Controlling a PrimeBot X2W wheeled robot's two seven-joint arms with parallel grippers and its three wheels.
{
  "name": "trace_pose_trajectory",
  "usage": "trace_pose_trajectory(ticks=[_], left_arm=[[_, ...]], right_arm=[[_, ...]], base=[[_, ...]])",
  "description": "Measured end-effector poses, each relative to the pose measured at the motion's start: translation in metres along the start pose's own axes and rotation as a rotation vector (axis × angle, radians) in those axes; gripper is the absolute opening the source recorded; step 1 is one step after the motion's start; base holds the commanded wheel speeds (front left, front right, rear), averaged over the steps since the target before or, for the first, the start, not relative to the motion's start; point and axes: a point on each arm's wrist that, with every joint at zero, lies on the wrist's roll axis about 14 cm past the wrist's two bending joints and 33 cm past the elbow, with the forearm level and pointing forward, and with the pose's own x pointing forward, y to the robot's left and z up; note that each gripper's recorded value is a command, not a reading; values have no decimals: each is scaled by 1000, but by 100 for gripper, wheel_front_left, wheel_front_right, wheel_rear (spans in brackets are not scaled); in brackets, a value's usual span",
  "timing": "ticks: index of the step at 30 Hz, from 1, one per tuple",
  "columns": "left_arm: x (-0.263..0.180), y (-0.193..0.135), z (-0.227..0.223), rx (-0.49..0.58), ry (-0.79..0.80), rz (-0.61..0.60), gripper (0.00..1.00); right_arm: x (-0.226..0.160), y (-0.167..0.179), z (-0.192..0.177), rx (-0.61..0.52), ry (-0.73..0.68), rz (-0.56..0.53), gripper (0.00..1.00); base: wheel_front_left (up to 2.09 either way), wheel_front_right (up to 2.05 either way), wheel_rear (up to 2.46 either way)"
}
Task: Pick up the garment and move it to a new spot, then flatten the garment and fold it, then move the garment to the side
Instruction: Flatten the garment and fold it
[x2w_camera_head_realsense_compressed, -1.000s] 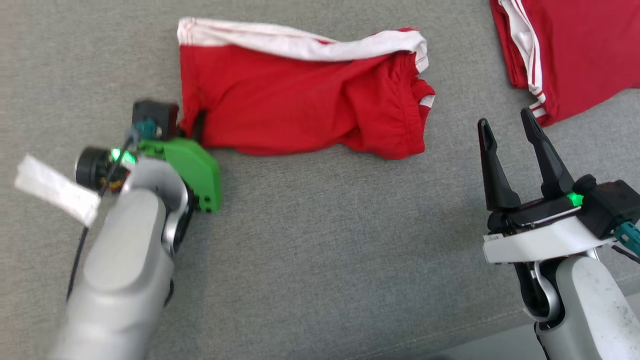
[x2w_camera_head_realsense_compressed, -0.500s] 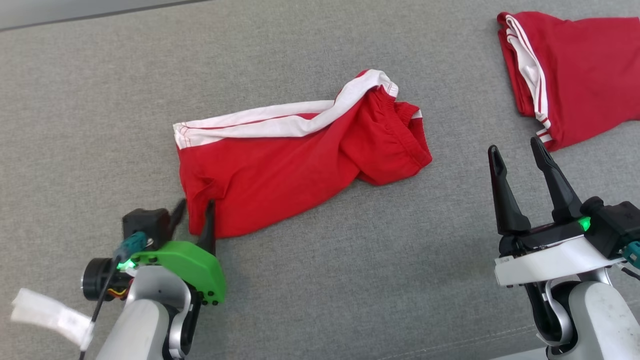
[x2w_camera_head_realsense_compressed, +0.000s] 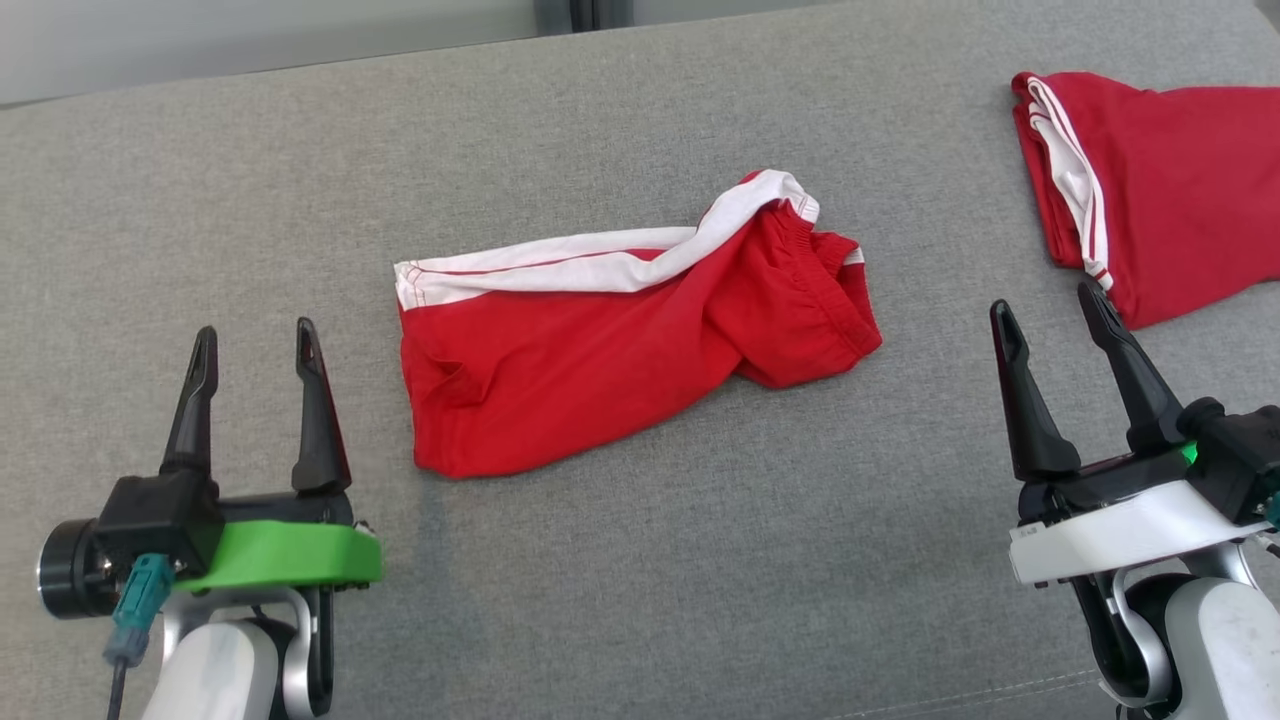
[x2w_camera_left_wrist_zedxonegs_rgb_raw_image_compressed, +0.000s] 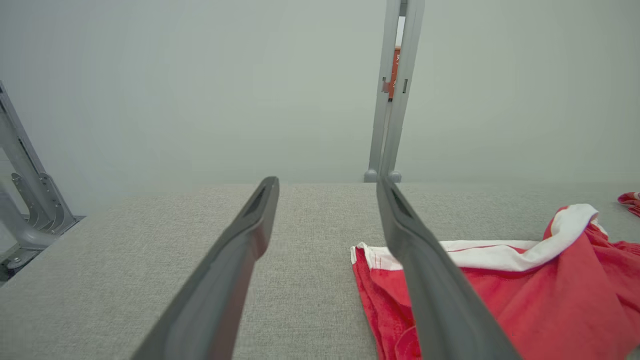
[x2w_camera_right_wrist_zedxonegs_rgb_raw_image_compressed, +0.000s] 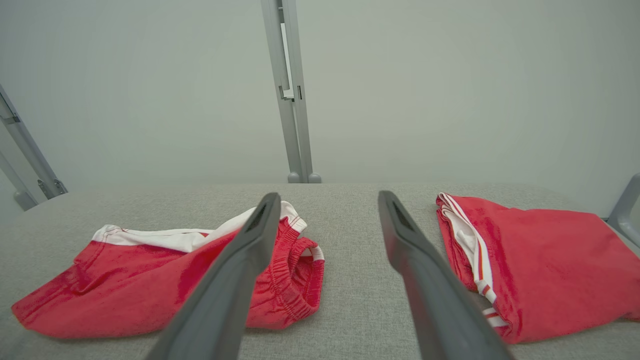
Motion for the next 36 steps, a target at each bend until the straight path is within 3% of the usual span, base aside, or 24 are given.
trace_pose_trajectory(ticks=[13,20,31,36], left_arm=[[-15,2,5,32,18,-16,100],[-12,1,3,33,24,-25,100],[15,-5,-8,11,2,-51,100],[18,5,-21,18,23,-27,100]], right_arm=[[-3,-1,2,-3,13,-6,100],[3,-7,-15,-10,69,-6,100],[62,30,-87,4,245,156,100],[74,35,-134,14,365,167,100]], base=[[0,0,0],[0,0,0],[0,0,0],[0,0,0]])
